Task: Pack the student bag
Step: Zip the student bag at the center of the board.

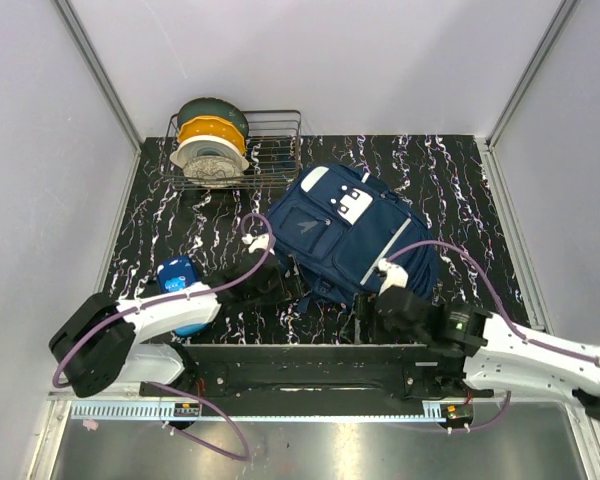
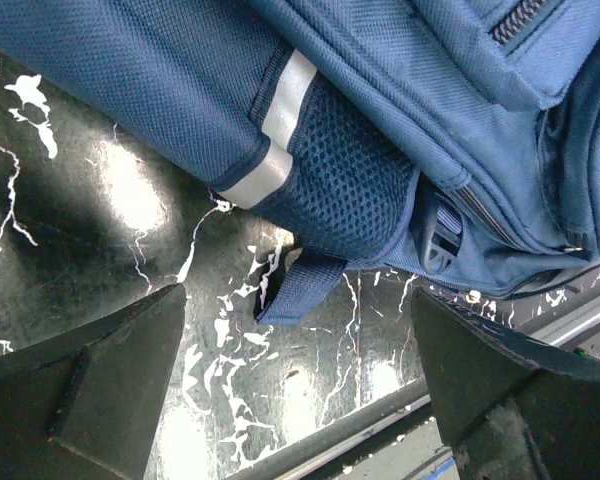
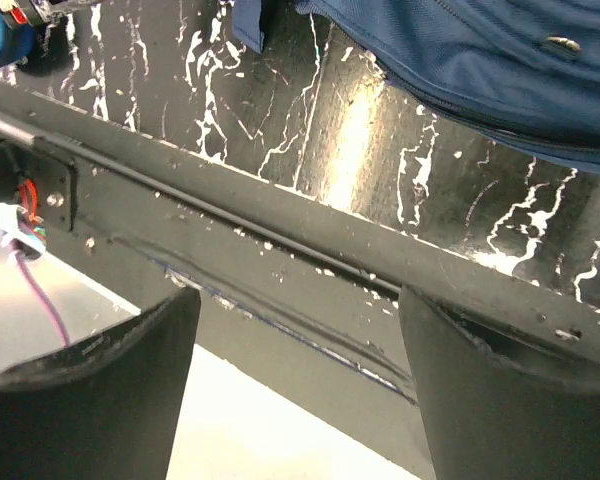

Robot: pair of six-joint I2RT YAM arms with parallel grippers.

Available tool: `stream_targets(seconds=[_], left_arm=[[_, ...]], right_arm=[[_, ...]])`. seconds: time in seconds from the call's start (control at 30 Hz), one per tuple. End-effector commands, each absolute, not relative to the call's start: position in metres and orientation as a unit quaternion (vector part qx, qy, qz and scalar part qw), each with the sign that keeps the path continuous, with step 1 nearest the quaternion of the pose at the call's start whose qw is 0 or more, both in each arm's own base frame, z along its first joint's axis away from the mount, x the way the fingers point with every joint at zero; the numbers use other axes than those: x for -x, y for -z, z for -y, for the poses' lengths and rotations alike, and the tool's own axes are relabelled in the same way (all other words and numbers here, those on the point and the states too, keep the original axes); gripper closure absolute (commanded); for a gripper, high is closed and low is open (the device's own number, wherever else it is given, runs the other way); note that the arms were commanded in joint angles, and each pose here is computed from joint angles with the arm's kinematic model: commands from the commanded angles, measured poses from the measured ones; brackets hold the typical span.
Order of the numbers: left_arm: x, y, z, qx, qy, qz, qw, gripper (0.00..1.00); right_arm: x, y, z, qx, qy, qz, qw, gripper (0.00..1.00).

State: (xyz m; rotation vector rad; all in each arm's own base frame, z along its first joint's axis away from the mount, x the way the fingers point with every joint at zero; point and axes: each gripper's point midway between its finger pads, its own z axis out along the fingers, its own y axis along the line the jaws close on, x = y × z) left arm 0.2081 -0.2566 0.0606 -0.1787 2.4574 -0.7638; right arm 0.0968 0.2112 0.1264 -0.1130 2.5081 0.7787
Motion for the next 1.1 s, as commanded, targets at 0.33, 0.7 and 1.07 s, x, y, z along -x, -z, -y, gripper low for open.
stream_targets(seconds=[0.33, 0.7, 1.07], left_arm=[[-0.244, -0.083, 0.307, 0.056, 0.341, -0.89, 0.297, 0.01], [-0.261, -0.08, 0.306, 0.081, 0.348, -0.886, 0.296, 0.04], [-0.263, -0.078, 0.308, 0.073, 0.343, -0.89, 0.293, 0.28]], right_arm=[[-0.144, -0.117, -0.232, -0.121, -0.25, -0.884, 0.377, 0.28], [-0.156, -0.096, -0.261, -0.095, -0.275, -0.891, 0.348, 0.39], [-0.174, -0.077, -0.252, -0.125, -0.23, -0.897, 0.357, 0.48]])
